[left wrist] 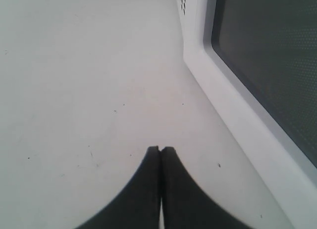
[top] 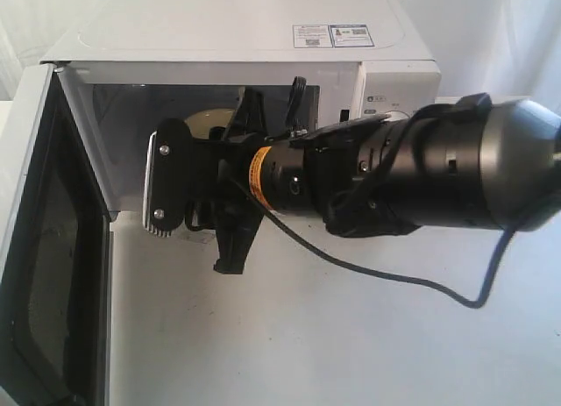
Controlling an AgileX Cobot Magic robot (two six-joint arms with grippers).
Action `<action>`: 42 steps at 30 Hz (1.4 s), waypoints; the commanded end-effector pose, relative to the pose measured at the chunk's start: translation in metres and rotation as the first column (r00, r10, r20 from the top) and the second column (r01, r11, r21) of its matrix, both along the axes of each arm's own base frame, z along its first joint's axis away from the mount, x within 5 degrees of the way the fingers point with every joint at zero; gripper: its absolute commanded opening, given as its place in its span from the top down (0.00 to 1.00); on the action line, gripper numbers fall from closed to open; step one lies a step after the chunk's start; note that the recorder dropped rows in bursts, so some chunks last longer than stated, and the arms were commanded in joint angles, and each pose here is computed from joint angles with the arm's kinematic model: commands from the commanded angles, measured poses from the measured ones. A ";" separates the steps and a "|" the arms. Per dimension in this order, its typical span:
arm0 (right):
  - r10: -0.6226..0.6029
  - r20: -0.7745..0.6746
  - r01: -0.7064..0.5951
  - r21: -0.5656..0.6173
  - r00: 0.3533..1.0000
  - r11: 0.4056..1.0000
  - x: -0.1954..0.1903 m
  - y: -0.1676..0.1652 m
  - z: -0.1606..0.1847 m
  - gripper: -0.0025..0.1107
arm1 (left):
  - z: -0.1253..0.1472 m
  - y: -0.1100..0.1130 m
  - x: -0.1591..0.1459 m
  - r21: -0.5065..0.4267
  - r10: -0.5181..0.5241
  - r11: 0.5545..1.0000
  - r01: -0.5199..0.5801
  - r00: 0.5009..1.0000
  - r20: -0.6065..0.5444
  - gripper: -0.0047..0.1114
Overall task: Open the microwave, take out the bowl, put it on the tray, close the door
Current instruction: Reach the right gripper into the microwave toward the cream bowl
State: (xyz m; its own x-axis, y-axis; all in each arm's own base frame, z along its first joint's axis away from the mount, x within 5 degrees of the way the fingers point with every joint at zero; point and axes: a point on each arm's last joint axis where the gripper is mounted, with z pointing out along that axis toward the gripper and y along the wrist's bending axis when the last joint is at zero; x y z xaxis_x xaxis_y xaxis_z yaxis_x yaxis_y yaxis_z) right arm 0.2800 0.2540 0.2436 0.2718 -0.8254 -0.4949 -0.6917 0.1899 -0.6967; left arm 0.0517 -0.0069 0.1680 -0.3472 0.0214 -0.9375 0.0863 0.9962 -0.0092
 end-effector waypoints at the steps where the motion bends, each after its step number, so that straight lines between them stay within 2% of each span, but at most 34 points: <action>1: -0.020 -0.003 0.020 -0.025 1.000 0.999 0.023 -0.003 -0.009 0.55 | -0.001 0.000 0.000 -0.016 0.002 1.000 -0.002 1.000 -0.003 0.96; 6: -0.036 -0.007 0.036 -0.041 0.999 0.999 0.043 -0.003 -0.019 0.55 | -0.001 0.000 0.000 -0.016 0.002 1.000 -0.002 1.000 -0.003 0.96; 14: -0.003 -0.008 0.003 0.006 1.000 1.000 0.062 0.005 -0.029 0.55 | -0.001 0.000 0.000 -0.016 0.002 1.000 -0.002 1.000 -0.003 0.96; 28: -0.045 -0.017 0.045 0.000 0.999 0.999 0.097 0.007 -0.050 0.55 | -0.001 0.000 0.000 -0.016 0.002 1.000 -0.002 1.000 -0.003 0.96; 42: -0.109 -0.066 0.114 0.086 0.992 0.990 0.126 0.007 -0.068 0.55 | -0.001 0.000 0.000 -0.016 0.002 1.000 -0.002 1.000 -0.003 0.96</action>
